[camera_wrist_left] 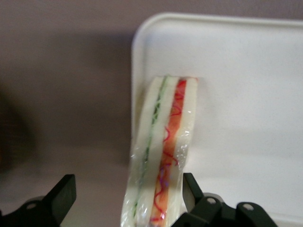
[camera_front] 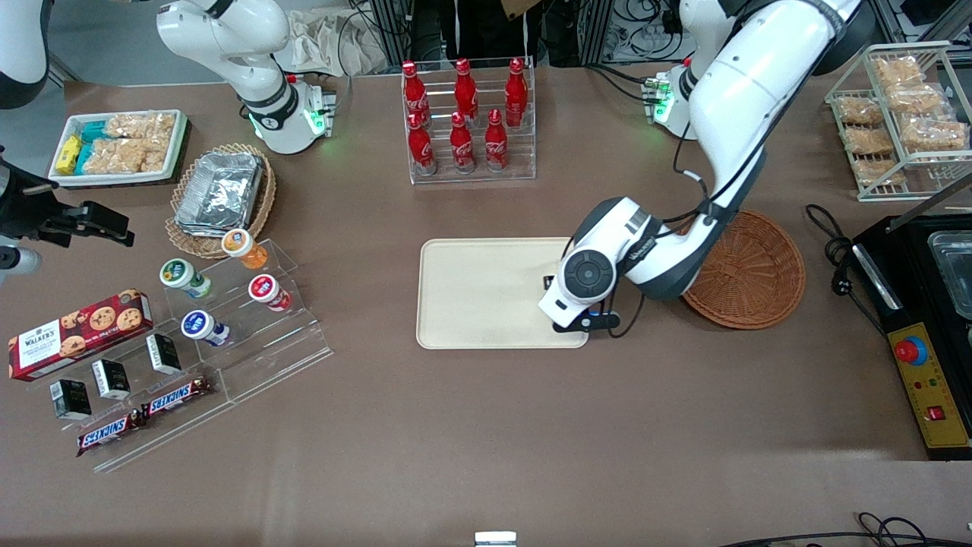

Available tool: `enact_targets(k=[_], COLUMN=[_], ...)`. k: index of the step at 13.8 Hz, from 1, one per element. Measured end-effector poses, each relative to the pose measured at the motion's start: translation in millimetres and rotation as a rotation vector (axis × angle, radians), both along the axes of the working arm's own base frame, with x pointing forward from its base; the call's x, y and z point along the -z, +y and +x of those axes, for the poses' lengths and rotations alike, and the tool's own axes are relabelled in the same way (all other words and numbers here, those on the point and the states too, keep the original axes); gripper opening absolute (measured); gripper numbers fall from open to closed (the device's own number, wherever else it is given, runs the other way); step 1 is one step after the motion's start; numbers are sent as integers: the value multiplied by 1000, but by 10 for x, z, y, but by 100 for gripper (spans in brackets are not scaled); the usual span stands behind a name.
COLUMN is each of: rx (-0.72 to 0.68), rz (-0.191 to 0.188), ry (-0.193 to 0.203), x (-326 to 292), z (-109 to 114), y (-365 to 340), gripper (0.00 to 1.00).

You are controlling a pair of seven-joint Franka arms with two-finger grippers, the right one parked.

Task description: Place sandwich from basket to tray

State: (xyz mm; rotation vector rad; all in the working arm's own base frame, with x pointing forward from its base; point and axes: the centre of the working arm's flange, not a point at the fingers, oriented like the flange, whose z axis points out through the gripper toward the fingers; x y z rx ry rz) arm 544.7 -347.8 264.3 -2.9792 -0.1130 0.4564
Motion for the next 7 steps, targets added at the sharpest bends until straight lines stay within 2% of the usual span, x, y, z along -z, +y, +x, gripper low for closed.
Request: enact_targets(k=[2,7], rx=[-27,-60], rz=[5,-46], ry=[-21,-40], x=[-389,-1245], z=[99,293], y=[125,545], gripper=[100,100])
